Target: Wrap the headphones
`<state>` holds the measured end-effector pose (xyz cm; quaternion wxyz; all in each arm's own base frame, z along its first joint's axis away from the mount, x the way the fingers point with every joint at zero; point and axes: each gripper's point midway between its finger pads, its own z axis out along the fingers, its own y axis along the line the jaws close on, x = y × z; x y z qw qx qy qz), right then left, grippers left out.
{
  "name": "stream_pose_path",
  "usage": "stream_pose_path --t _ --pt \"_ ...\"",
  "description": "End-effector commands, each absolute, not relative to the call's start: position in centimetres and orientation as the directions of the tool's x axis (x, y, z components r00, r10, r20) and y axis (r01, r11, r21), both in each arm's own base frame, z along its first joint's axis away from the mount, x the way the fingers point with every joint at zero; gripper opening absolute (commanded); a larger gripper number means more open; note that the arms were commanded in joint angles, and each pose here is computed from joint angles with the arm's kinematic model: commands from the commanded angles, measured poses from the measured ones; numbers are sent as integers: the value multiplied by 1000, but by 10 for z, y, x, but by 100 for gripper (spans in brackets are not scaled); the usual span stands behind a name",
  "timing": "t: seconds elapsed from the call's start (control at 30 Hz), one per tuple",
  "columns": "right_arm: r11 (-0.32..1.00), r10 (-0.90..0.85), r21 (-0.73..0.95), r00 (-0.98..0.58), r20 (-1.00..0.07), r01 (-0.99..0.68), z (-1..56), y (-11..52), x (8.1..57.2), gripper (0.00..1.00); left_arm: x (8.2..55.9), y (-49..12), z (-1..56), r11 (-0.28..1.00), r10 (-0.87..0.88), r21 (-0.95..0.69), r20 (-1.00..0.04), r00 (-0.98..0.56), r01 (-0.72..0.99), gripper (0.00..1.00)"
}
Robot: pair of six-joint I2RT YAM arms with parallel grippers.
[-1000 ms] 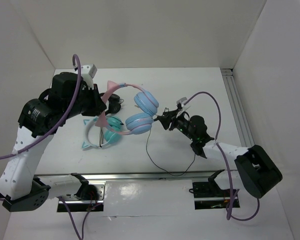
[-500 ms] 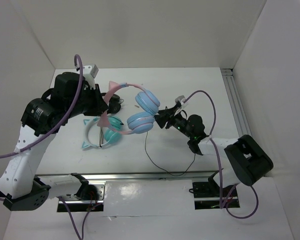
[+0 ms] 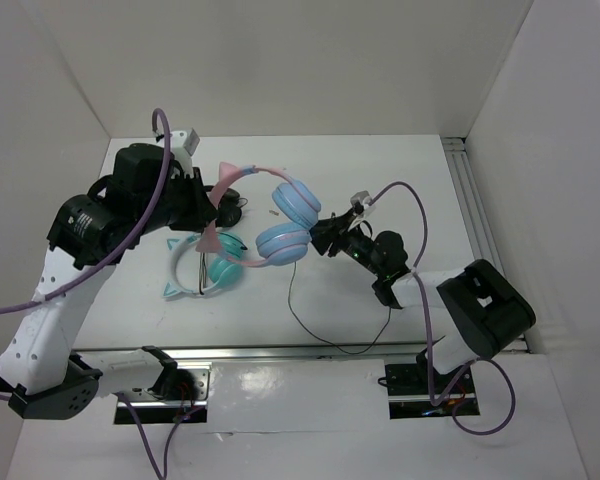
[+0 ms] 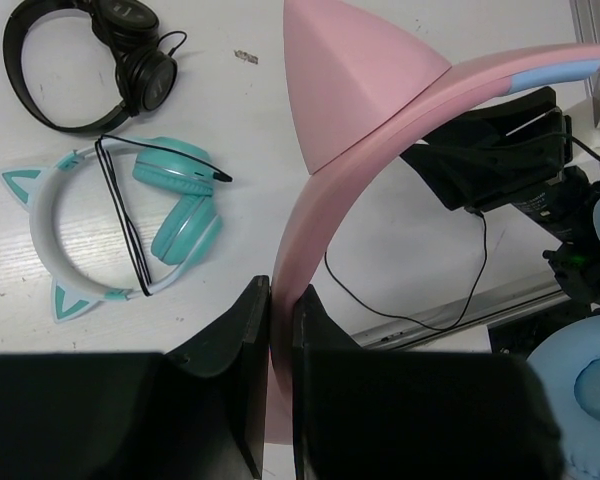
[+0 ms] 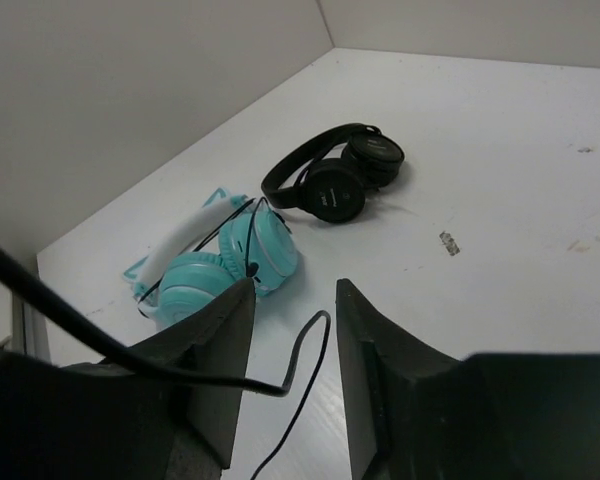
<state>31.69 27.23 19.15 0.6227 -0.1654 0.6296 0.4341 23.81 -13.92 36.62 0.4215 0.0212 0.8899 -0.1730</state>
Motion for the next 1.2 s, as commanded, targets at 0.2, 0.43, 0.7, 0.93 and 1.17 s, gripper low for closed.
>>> stream_pose_path --t 0.2,0.43,0.7,0.93,1.17 --pt "575 361 291 -82 -929 -764 209 263 311 45 252 -149 401 912 -202 -363 -803 -561 191 0" --pt "589 345 291 -92 -934 -754 206 259 313 0 258 -142 402 922 -222 -355 -808 -546 151 0" --pt "719 274 313 -160 -948 -621 183 233 313 0 298 -123 387 957 -205 -284 -812 -546 64 0" --pt "925 190 188 -29 -981 -329 234 162 323 0 322 -107 269 996 48 83 -687 -725 -13 0" --pt "912 29 -3 72 -997 -410 302 161 308 0 295 -170 183 945 322 125 -524 -789 303 0"
